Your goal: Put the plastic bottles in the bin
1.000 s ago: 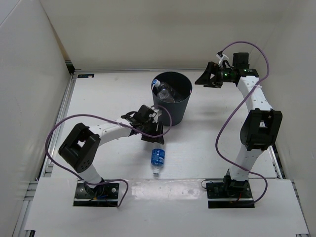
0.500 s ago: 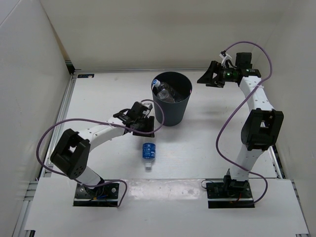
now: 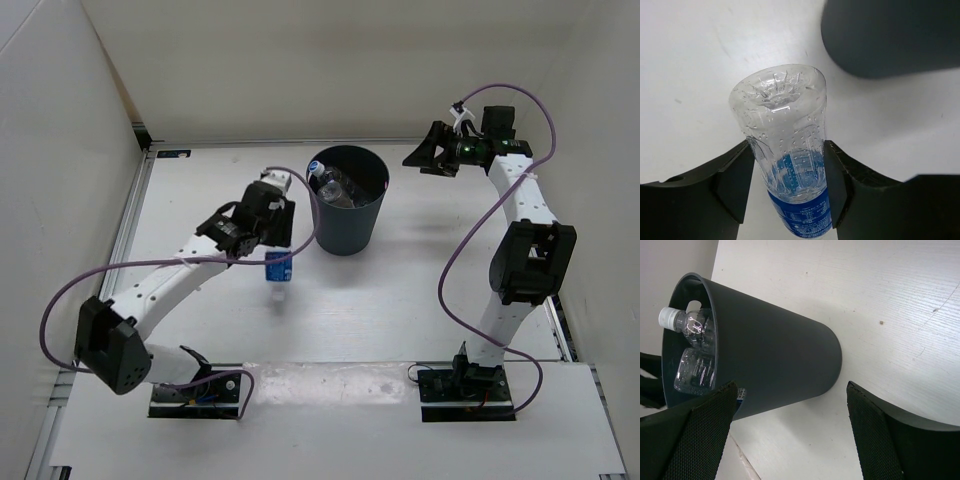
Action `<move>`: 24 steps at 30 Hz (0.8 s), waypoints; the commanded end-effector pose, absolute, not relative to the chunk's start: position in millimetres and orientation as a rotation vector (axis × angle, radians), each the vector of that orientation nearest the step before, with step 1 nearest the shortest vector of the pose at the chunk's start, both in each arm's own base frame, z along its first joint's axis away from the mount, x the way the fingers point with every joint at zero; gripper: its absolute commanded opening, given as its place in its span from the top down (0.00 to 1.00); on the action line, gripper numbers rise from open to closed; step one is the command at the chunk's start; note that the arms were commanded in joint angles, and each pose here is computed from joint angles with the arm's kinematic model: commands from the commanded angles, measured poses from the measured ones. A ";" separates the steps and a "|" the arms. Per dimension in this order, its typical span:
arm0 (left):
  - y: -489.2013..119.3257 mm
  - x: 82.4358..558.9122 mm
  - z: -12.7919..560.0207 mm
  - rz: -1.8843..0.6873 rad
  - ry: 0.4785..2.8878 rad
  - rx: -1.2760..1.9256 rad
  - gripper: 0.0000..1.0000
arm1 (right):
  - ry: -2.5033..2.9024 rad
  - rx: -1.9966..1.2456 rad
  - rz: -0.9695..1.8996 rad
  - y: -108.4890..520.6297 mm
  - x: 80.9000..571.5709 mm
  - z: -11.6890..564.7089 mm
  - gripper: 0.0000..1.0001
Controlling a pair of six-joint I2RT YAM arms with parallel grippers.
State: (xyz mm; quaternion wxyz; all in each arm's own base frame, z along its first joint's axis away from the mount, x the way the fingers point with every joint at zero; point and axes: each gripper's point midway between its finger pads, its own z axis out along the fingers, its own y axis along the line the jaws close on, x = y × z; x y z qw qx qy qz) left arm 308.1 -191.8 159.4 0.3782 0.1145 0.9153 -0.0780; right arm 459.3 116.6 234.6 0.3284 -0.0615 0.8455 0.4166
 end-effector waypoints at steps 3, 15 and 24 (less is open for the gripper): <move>-159.9 345.4 289.3 -0.042 1.978 0.276 0.67 | 2.159 -0.180 1.093 114.5 468.4 247.3 0.10; -203.3 415.1 492.5 -0.154 1.480 0.297 0.68 | 2.156 -0.186 1.091 114.0 465.3 250.2 0.10; -310.1 448.7 517.7 -0.458 1.356 0.370 0.59 | 2.155 -0.146 1.056 92.5 462.9 253.0 0.10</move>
